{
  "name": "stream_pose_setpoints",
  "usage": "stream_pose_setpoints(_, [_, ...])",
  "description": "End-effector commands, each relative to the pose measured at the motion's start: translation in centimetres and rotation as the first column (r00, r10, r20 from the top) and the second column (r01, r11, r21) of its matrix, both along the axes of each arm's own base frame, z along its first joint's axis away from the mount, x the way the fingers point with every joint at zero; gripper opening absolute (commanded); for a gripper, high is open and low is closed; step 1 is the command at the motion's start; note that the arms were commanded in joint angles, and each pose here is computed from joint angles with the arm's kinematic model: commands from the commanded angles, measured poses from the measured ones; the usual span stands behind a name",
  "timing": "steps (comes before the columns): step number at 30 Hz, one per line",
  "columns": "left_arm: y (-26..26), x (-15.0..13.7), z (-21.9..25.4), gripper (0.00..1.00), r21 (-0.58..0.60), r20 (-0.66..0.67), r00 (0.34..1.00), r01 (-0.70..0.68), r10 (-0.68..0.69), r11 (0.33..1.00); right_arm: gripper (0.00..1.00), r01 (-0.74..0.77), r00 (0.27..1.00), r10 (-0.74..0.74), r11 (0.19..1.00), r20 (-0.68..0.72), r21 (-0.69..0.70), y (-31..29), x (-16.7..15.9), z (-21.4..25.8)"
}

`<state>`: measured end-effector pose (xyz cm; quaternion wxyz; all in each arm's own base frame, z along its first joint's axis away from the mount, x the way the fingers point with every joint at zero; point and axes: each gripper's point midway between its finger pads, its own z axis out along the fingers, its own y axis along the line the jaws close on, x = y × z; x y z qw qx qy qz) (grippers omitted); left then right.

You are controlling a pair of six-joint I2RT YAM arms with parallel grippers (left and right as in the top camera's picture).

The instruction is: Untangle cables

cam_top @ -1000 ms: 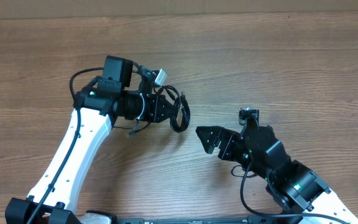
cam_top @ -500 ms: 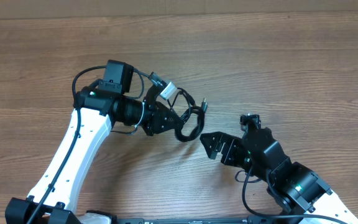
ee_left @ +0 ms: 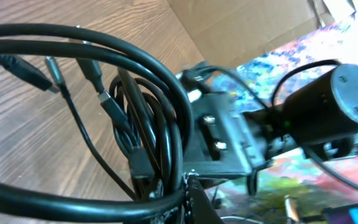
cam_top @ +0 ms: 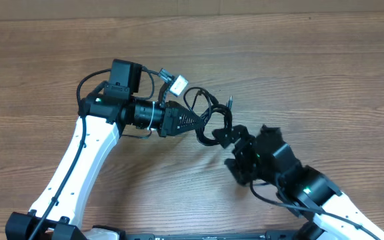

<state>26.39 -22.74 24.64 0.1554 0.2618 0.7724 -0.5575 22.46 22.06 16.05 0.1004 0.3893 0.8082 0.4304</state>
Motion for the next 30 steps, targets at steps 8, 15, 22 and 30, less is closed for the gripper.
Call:
stream_pose_setpoints(8, [0.0,1.6,0.7,0.04,0.038,-0.125,0.984,-0.123,0.127,0.992,0.63,0.157,0.969,-0.126,0.979,-0.213,0.133,2.7,2.1,-2.2])
stream_pose_setpoints(15, [1.5,2.7,-2.1,0.04,0.203,-0.113,0.963,-0.218,0.244,0.955,0.04,0.066,0.996,-0.064,0.998,-0.06,0.017,1.8,2.5,-2.4])
stream_pose_setpoints(22, [4.3,2.7,-5.8,0.68,0.434,-0.104,0.922,-0.296,0.374,0.851,0.04,-0.092,0.982,0.116,0.983,0.15,-0.16,0.8,2.3,-1.3])
stream_pose_setpoints(30, [4.6,2.7,-6.1,1.0,0.462,-0.175,0.874,-0.333,0.453,0.822,0.04,-0.213,0.888,0.347,0.892,0.301,-0.398,-0.6,1.7,-0.6])
